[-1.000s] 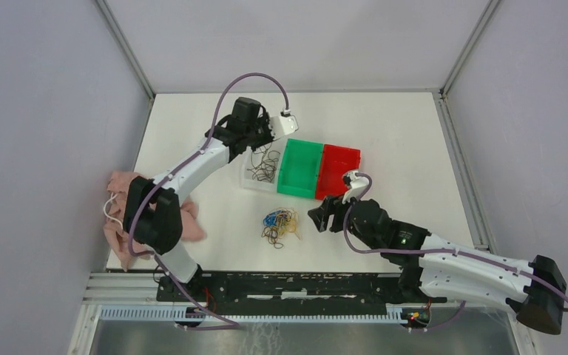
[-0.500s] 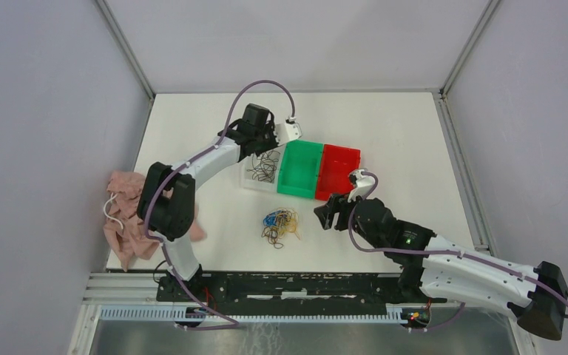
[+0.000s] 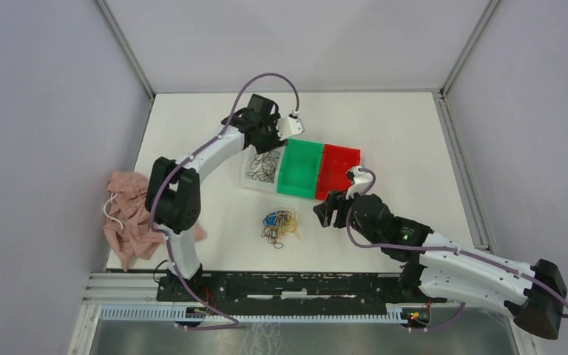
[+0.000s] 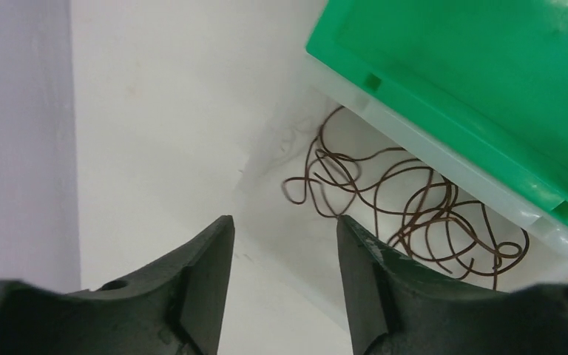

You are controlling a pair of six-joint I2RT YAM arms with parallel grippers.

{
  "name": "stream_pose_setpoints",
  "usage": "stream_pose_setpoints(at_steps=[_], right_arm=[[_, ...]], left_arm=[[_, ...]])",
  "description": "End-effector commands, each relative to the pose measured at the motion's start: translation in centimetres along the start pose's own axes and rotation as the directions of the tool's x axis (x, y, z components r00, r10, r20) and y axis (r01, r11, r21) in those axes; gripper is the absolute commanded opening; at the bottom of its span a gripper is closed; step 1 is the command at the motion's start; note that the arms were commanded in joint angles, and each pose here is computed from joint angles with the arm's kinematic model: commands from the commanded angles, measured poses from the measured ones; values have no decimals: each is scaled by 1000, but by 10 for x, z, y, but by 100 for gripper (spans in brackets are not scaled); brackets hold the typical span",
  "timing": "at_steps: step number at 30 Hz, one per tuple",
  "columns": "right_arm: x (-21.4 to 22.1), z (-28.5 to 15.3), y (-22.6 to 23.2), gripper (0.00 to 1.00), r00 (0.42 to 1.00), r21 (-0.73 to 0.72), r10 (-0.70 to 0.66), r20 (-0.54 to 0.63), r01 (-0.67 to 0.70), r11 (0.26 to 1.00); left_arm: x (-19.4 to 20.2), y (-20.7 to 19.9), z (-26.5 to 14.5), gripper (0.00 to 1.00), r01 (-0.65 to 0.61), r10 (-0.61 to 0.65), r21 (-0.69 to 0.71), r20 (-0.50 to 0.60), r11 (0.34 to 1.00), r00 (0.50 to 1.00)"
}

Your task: Untangle the cables

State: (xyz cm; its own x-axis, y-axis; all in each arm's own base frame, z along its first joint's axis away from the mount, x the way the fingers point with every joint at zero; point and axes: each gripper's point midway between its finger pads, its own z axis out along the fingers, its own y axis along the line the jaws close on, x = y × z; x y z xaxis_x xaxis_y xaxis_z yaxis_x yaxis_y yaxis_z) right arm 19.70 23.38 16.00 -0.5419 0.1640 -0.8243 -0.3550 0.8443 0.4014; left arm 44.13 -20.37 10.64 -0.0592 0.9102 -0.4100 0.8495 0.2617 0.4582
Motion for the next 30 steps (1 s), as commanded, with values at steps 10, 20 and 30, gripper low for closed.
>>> stream_pose_setpoints(at_steps=[10,20,30], right_arm=[[-24,-6,19,71,999,-60,33,37,-31,998],[-20,-5,15,71,999,-45,36,26,-35,998],[-13,-2,14,71,999,-40,35,5,-35,999]], left_arm=[[-36,-6,-71,77,-78,65,176,78,981,995],[-8,-49,-40,56,-32,17,240,65,970,998],[-14,-9,-14,54,-7,6,6,95,1000,995]])
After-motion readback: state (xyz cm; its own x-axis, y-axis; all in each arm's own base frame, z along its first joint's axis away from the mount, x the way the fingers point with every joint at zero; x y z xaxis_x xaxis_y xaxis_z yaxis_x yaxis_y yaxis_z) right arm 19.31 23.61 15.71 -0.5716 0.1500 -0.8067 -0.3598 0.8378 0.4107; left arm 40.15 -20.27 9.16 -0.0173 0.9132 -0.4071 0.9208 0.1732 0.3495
